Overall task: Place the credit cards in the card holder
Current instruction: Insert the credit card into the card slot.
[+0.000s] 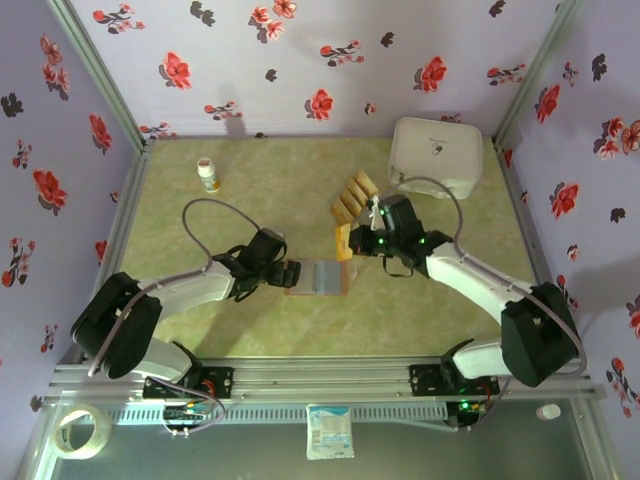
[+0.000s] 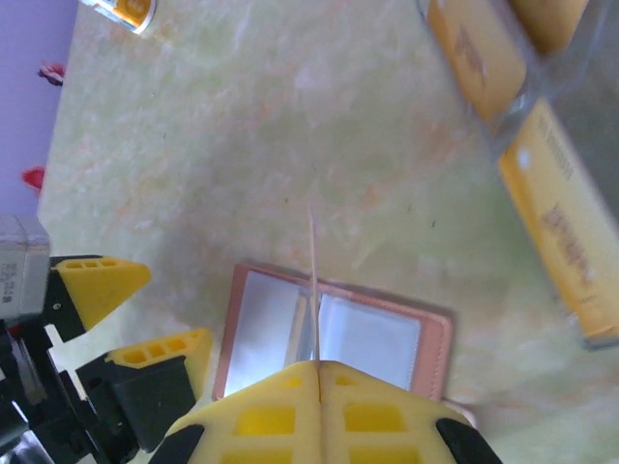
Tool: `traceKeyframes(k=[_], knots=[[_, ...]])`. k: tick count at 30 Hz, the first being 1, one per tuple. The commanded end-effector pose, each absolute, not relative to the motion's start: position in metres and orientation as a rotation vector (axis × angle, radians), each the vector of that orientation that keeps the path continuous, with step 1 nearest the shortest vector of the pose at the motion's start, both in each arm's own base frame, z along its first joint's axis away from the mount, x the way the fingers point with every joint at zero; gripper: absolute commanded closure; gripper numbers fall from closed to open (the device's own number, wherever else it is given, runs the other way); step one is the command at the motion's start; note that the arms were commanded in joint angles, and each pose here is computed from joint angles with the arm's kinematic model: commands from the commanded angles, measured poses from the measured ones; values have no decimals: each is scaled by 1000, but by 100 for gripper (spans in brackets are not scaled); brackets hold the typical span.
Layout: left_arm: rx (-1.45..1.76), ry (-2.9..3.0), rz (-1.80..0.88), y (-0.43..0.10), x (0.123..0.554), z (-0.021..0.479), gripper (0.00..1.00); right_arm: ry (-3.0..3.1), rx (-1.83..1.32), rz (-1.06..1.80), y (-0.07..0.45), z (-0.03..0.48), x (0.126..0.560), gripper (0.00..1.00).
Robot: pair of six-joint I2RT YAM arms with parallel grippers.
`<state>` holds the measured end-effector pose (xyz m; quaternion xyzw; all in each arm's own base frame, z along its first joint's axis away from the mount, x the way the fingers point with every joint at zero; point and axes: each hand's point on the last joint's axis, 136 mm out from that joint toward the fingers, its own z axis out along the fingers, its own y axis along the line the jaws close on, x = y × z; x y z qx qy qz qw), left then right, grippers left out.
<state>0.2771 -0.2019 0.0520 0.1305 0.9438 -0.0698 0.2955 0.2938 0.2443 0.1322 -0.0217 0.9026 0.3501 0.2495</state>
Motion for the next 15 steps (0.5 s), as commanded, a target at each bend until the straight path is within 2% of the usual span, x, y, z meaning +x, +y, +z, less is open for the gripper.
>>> traceKeyframes(k=[1,15], knots=[[391,2508,-128,-203,280,52,0,2206,39,1269,271,175,302,100],[453,2544,-58,-213,278,35,0,2186,71,1329,285,117,280,100]])
